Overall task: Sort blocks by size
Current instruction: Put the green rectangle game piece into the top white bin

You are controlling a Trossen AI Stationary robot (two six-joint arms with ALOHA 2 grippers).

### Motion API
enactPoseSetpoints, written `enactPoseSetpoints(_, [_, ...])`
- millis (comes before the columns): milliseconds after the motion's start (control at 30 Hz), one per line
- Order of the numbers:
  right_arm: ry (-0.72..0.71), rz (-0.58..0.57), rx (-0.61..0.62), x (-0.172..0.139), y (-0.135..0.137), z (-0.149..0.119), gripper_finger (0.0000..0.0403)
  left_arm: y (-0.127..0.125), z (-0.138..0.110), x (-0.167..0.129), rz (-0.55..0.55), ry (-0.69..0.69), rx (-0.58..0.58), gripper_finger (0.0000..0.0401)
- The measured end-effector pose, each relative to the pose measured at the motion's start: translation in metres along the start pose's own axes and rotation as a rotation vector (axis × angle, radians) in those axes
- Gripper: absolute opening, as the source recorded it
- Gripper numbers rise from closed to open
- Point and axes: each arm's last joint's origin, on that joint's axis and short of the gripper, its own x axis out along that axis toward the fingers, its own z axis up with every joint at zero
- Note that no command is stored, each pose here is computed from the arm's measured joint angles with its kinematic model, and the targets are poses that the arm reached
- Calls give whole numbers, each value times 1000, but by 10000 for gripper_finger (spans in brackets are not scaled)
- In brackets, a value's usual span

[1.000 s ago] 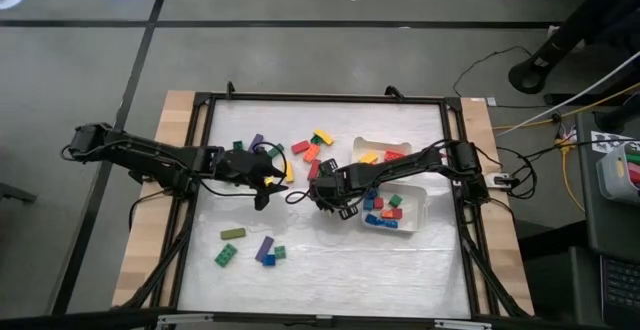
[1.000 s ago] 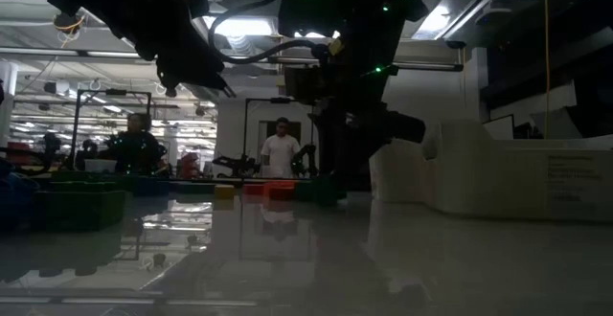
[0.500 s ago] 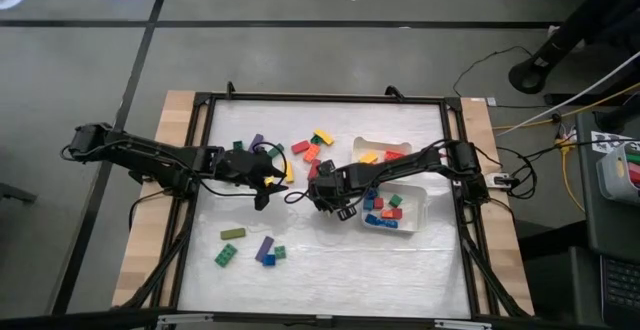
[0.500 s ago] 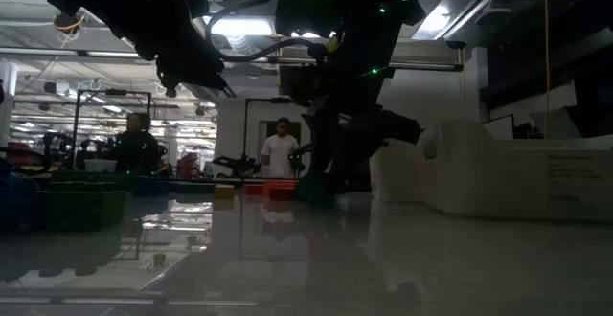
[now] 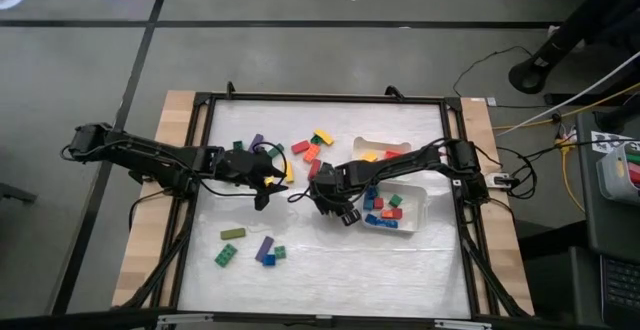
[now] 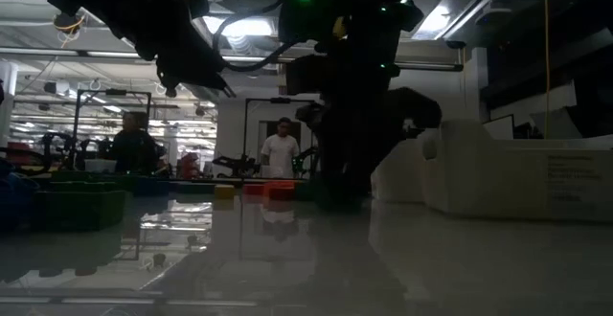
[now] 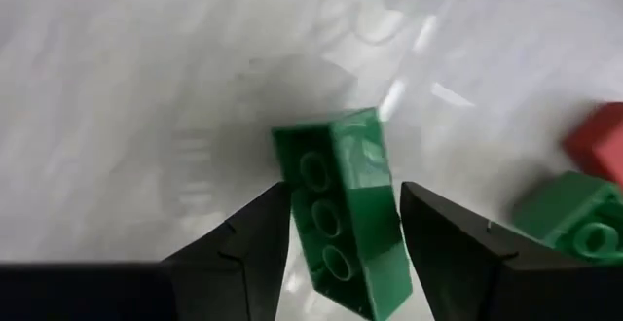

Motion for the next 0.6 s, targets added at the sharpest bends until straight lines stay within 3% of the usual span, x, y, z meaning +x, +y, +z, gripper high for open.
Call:
enactPoseSetpoints(333, [12, 105, 11, 0, 6, -3, 191, 0, 0, 0, 0, 0, 0, 178])
enactPoseSetpoints(600, [51, 139, 96, 18, 6, -5, 130, 0, 0, 0, 1, 4, -6, 178])
